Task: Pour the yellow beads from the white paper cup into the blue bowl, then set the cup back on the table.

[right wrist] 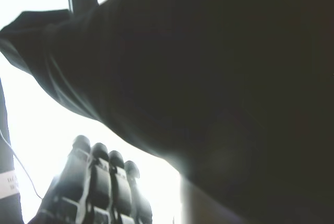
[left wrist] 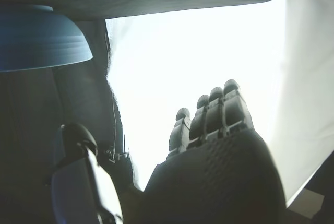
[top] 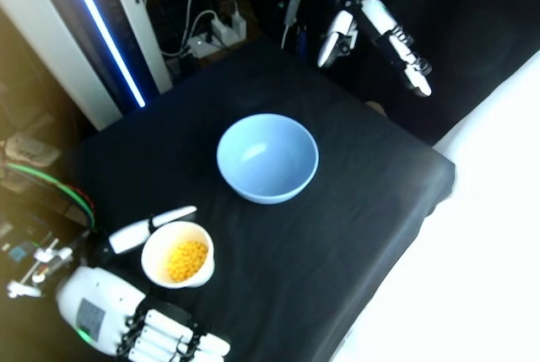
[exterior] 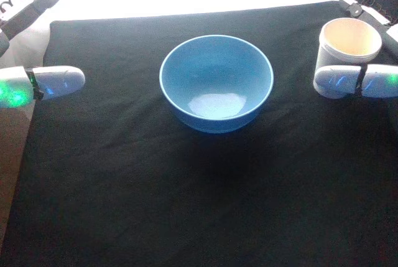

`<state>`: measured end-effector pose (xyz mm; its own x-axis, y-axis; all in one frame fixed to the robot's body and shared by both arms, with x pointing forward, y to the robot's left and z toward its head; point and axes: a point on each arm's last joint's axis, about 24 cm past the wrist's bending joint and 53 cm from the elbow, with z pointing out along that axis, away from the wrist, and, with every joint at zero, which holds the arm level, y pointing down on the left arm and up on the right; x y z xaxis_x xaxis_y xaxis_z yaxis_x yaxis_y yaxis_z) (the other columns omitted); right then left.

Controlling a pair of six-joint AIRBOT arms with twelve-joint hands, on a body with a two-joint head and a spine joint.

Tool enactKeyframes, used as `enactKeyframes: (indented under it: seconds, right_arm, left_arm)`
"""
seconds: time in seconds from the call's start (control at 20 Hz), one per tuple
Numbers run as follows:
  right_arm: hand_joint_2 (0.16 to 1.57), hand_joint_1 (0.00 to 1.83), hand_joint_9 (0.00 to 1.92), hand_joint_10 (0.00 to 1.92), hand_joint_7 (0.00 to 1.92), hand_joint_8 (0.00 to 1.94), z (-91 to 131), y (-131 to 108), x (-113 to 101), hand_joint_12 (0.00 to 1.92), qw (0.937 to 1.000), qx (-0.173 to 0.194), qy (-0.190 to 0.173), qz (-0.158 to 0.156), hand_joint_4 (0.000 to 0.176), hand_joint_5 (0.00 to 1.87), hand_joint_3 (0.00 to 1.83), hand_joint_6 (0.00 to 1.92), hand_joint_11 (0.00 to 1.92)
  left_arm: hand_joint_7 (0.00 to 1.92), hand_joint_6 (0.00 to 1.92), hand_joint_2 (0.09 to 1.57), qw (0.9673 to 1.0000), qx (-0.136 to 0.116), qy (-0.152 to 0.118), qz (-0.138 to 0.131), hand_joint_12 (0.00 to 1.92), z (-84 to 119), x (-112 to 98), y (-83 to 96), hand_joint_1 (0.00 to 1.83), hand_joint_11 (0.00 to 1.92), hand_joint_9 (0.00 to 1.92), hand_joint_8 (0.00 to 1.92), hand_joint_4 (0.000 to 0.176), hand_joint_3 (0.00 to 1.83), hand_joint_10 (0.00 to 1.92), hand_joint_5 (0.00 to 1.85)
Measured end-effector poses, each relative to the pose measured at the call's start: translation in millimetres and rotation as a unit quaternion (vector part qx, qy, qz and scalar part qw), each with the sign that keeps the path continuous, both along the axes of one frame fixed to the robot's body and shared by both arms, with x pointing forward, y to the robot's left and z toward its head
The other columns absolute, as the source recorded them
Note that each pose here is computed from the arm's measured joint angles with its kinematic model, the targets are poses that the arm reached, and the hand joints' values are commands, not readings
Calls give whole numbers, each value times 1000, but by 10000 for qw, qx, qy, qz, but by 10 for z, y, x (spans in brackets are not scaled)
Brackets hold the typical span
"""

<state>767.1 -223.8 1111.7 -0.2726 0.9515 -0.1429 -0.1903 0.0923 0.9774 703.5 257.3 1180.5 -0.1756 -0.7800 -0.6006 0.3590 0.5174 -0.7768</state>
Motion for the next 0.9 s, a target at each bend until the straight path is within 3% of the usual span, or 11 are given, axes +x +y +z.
enactKeyframes:
  seconds: [0.05,0.1,0.15,0.25,0.4,0.65,0.7,0.75,0.8,0.85,0.9]
  right_arm:
    - [731,765,39,6,177,9,11,3,3,19,10000,25,-8,-1,0,395,3,14,30]
    - [771,749,79,8,256,9,21,3,5,32,10000,64,-13,5,0,500,4,13,35]
    - [803,759,117,8,337,8,21,5,5,40,10000,65,-14,9,0,616,4,15,27]
    - [852,801,139,5,382,5,19,4,9,44,10000,68,-16,8,0,716,6,13,6]
    - [879,815,210,3,455,2,26,-2,11,131,10000,71,-30,1,0,862,1,9,2]
    - [902,834,220,0,476,0,40,26,5,197,9999,58,-50,101,0,828,2,0,0]
    - [919,849,230,2,473,0,44,42,1,237,9999,41,-60,149,0,814,3,1,0]
    - [927,836,228,1,463,0,54,61,-1,246,9998,30,-74,206,0,791,5,0,0]
    - [932,829,227,0,459,0,64,85,0,249,9996,-3,-87,254,0,772,6,0,0]
    - [922,821,145,10,464,1,72,111,-5,49,9995,-44,-107,301,0,757,1,1,0]
    - [903,837,118,7,464,1,86,142,-8,9,9993,-69,-128,352,0,761,0,3,0]
  left_arm:
    - [6,0,852,10000,5,16,2,0,-8,2,1,445,0,0,1,130,7,0,0]
    - [6,0,868,10000,4,21,0,0,-11,2,-2,448,0,0,1,111,13,0,0]
    - [15,0,868,10000,6,21,0,0,-11,2,-2,450,0,0,4,106,12,0,0]
    - [8,0,868,10000,3,26,3,0,-14,3,-1,426,0,0,1,120,9,0,0]
    - [57,0,864,10000,-15,63,-56,0,-58,-2,-66,443,0,0,18,128,5,0,0]
    - [42,0,868,10000,-27,66,-38,0,-57,1,-56,442,0,0,3,148,4,0,0]
    - [10,0,860,10000,-27,66,-39,0,-57,1,-56,448,0,0,0,161,0,0,0]
    - [2,0,851,10000,-26,65,-39,0,-57,1,-56,451,0,0,0,155,0,0,0]
    - [0,0,851,10000,-27,70,-36,0,-58,2,-55,460,0,0,0,163,0,0,0]
    - [0,0,843,10000,-24,65,-41,0,-57,1,-57,460,0,0,0,148,0,0,0]
    - [0,0,840,10000,-23,65,-45,0,-58,0,-60,456,0,0,0,144,0,0,0]
